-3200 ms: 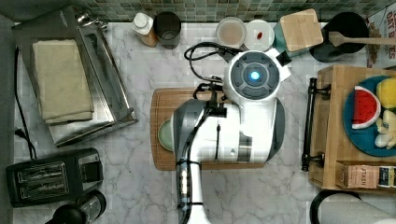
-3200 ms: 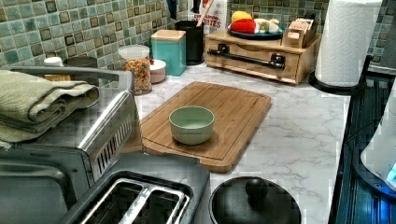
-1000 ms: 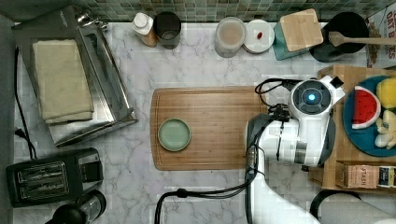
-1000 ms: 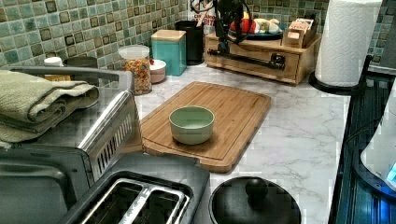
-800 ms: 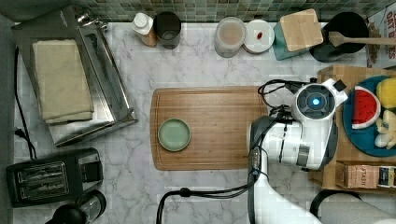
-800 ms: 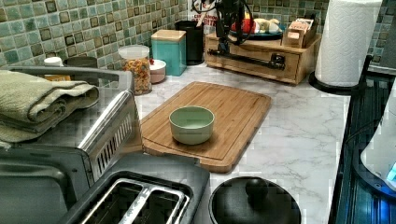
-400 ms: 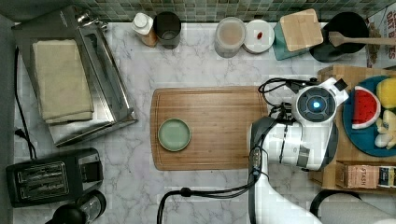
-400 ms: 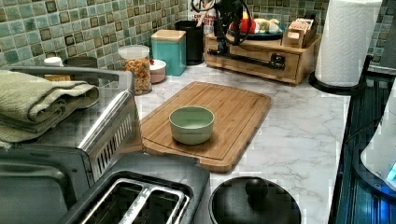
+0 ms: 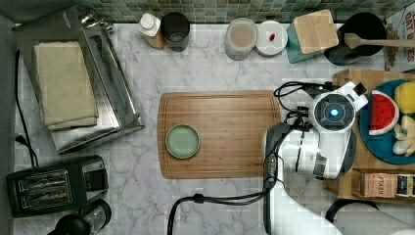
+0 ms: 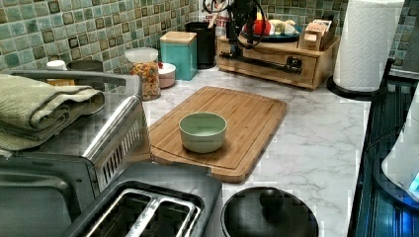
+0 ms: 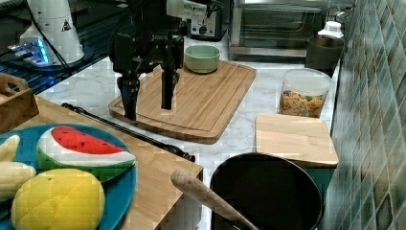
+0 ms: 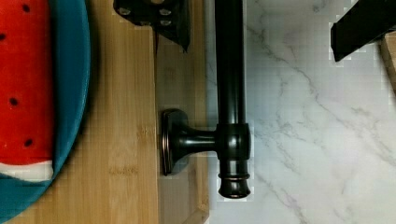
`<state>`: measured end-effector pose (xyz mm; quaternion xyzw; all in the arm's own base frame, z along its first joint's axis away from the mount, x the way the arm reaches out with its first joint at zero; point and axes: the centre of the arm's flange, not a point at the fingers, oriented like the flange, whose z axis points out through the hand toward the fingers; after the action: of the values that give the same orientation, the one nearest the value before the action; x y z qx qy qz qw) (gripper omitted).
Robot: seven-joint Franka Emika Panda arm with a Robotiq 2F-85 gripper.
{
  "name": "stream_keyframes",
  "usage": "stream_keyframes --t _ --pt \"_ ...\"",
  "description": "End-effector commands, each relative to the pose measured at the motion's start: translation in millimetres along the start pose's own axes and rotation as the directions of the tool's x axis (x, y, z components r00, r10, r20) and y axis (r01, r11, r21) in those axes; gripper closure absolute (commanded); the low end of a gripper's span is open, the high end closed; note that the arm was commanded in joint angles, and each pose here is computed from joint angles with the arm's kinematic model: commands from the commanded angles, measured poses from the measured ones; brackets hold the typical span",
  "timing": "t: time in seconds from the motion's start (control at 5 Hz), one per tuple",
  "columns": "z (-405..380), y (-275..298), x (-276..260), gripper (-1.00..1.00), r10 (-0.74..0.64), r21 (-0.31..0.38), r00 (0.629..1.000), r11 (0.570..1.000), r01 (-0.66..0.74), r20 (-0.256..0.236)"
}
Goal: Open the drawer.
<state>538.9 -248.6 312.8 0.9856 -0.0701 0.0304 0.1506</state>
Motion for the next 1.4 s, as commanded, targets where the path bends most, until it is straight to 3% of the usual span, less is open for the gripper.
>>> stream_keyframes --t 0.2,0.8,1.4 --pt "60.1 19.6 -34.1 -1.0 0.119 0.033 0.991 0.992 -0.122 0.062" --pt "72.3 3.7 -30.9 -1.0 0.103 0.059 0.993 0.993 -0.106 0.051" --pt "64.0 -44.8 14.9 -1.0 -0.044 0.123 0.999 0.991 0.045 -0.011"
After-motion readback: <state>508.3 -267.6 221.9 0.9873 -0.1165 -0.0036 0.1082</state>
